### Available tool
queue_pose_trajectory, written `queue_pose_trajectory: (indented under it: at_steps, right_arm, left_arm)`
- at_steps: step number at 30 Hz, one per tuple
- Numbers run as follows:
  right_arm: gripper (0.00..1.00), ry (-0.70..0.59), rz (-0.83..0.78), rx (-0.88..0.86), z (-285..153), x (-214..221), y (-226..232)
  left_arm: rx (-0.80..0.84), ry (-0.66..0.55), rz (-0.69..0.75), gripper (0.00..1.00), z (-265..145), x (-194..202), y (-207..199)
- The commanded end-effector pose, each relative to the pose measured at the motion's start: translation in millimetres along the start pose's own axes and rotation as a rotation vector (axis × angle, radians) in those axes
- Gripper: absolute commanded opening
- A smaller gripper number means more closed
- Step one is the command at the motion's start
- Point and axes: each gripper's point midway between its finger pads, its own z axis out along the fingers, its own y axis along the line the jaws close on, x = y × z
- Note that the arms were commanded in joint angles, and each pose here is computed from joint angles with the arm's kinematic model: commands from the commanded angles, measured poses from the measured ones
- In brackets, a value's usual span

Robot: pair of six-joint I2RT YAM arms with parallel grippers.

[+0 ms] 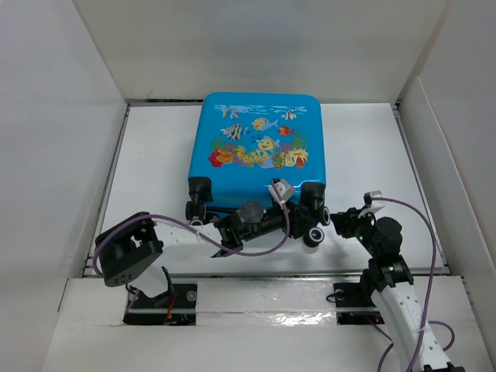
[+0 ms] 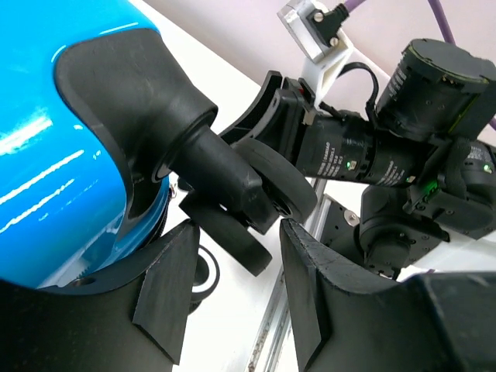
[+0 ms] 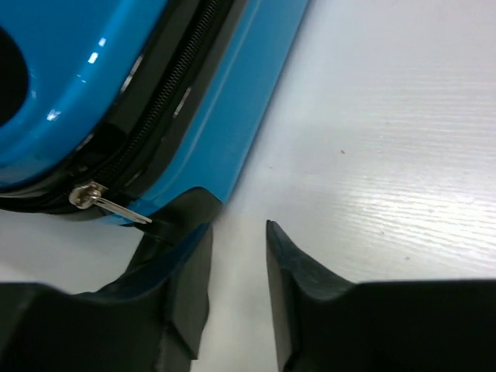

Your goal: Pack the luggage

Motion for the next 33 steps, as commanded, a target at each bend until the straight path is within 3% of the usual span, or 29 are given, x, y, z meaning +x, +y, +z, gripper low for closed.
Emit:
queue_pose_trajectory:
  at_steps: [1, 19, 27, 33]
  right_arm:
    - [0.42, -0.094, -0.054, -0.105, 2.9, -22.5, 17.9]
    - [0.45, -0.064, -0.133, -0.32, 1.0, -12.4, 49.4]
    - [0.47, -0.129, -0.168, -0.334, 5.6, -27.7, 51.8]
    - [0.46, -0.082, -0.172, -0.38, 13.3, -25.0, 56.4]
  left_arm:
    - [0.066, -0.106, -0.01, 0.43, 11.2, -36.5, -22.0]
    - [0.099, -0.141, -0.009, 0.43, 14.9, -47.8, -30.2]
    - [0.093, -0.141, -0.008, 0.43, 13.8, -47.4, -29.1]
    - [0.084, -0.142, -0.009, 0.43, 12.4, -47.4, -27.3]
